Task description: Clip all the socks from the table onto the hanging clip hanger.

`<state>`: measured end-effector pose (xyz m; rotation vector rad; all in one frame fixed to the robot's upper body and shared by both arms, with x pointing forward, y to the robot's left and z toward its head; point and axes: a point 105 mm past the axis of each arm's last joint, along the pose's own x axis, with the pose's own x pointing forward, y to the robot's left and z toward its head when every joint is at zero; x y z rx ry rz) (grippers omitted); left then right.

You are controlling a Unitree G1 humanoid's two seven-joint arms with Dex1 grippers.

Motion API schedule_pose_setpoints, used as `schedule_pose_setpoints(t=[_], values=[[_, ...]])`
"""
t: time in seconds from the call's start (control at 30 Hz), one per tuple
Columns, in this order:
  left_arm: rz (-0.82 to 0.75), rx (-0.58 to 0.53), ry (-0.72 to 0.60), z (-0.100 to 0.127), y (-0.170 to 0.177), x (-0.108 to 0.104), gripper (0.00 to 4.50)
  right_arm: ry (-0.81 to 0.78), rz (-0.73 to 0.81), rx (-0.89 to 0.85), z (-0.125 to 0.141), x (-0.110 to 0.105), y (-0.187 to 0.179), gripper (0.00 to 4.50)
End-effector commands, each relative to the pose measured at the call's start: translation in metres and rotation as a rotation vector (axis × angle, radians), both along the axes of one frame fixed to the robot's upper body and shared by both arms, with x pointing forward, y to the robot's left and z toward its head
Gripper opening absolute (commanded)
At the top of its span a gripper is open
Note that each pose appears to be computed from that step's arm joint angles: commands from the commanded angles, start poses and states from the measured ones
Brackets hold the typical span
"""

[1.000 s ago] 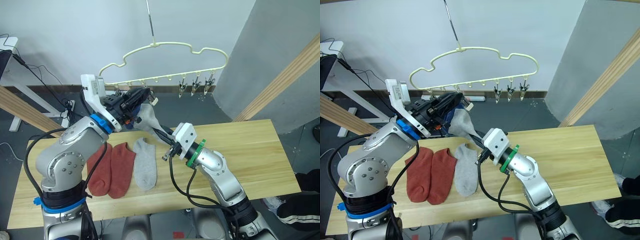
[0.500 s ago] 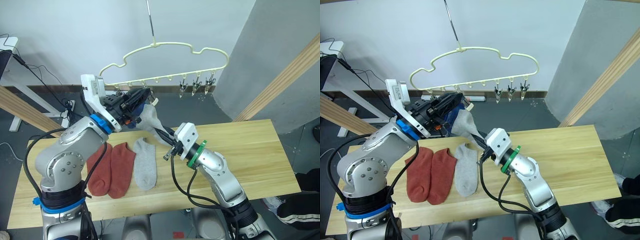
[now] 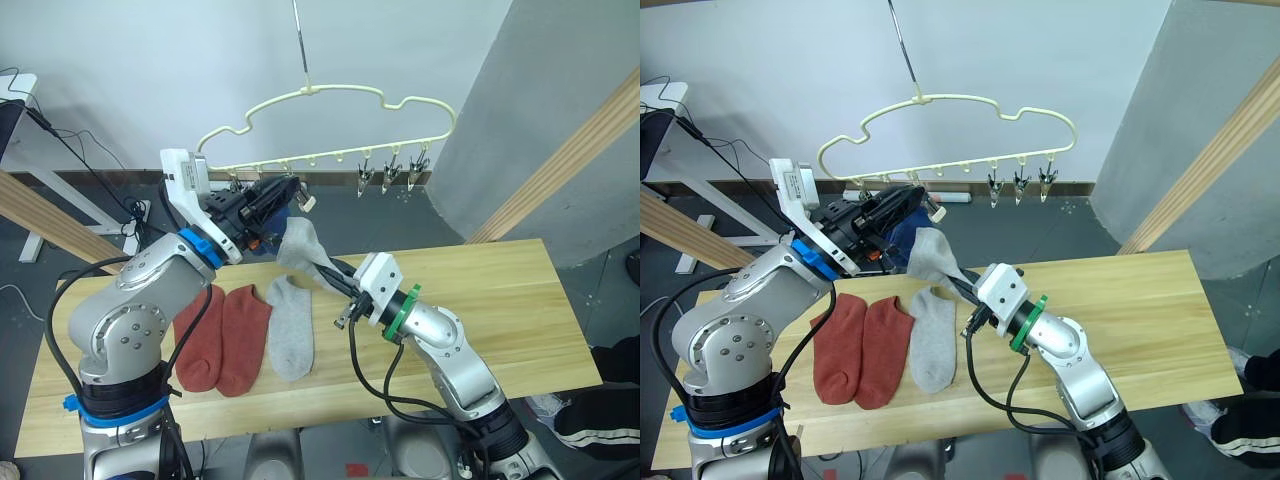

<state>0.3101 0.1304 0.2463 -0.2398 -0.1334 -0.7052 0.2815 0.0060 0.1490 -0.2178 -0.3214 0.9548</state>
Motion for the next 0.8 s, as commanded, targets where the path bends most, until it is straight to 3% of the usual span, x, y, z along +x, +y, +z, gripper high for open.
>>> schedule_pose_setpoints(t=[0.03,0.8], values=[[-0.023,-0.004,-0.062,0.013,-0.002,-0.009,0.51,-0.066,0.047,0.029,0.016,-0.013,0.005,0.0],[-0.032,-0.005,-0.062,0.014,-0.004,-0.01,0.51,-0.052,0.001,0.055,0.016,0.0,0.001,0.0]])
